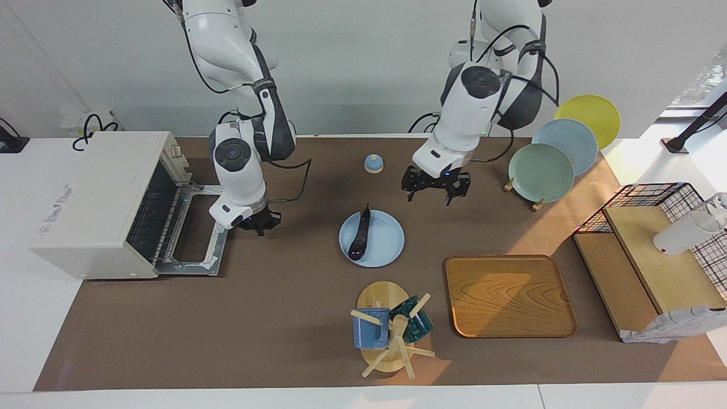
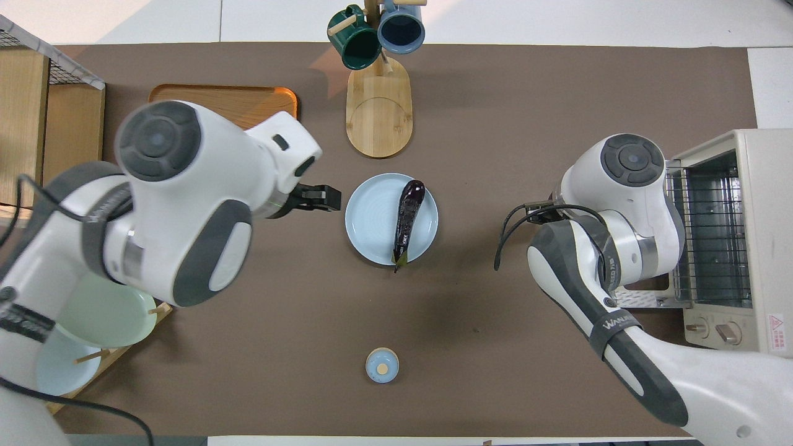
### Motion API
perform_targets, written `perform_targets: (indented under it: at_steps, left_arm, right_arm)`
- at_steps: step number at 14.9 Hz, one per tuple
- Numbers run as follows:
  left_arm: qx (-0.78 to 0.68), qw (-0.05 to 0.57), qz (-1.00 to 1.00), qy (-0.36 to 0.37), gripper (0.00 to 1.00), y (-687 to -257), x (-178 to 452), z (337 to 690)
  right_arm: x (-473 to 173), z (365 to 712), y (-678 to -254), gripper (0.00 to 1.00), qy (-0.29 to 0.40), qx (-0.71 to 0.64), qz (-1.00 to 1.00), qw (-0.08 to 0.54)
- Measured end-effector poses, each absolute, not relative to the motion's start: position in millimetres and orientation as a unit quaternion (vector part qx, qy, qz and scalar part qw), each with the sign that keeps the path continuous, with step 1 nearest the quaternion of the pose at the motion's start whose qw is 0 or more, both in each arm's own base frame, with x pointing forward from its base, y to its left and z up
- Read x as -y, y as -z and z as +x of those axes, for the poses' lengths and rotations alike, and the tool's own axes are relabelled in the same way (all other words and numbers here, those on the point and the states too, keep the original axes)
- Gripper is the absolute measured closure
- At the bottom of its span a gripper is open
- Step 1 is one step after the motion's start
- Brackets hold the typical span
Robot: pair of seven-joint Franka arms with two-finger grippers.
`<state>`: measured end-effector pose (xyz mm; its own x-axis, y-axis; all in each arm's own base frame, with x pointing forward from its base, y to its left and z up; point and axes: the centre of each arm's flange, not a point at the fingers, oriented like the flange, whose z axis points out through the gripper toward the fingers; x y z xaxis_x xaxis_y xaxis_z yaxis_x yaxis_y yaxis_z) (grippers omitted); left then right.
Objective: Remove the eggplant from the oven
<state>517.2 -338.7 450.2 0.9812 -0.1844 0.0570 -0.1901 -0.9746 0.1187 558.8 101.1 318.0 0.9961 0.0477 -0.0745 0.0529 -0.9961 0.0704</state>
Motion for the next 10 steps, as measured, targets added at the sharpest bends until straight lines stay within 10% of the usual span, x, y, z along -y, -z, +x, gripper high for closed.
perform_targets:
  at_steps: [10]
  left_arm:
    - [0.167, 0.090, 0.980, -0.056, 0.00, -323, 444, 468]
  right_arm:
    - [-57, 549, -295, 0.96, 0.024, -0.067, 0.995, 0.075]
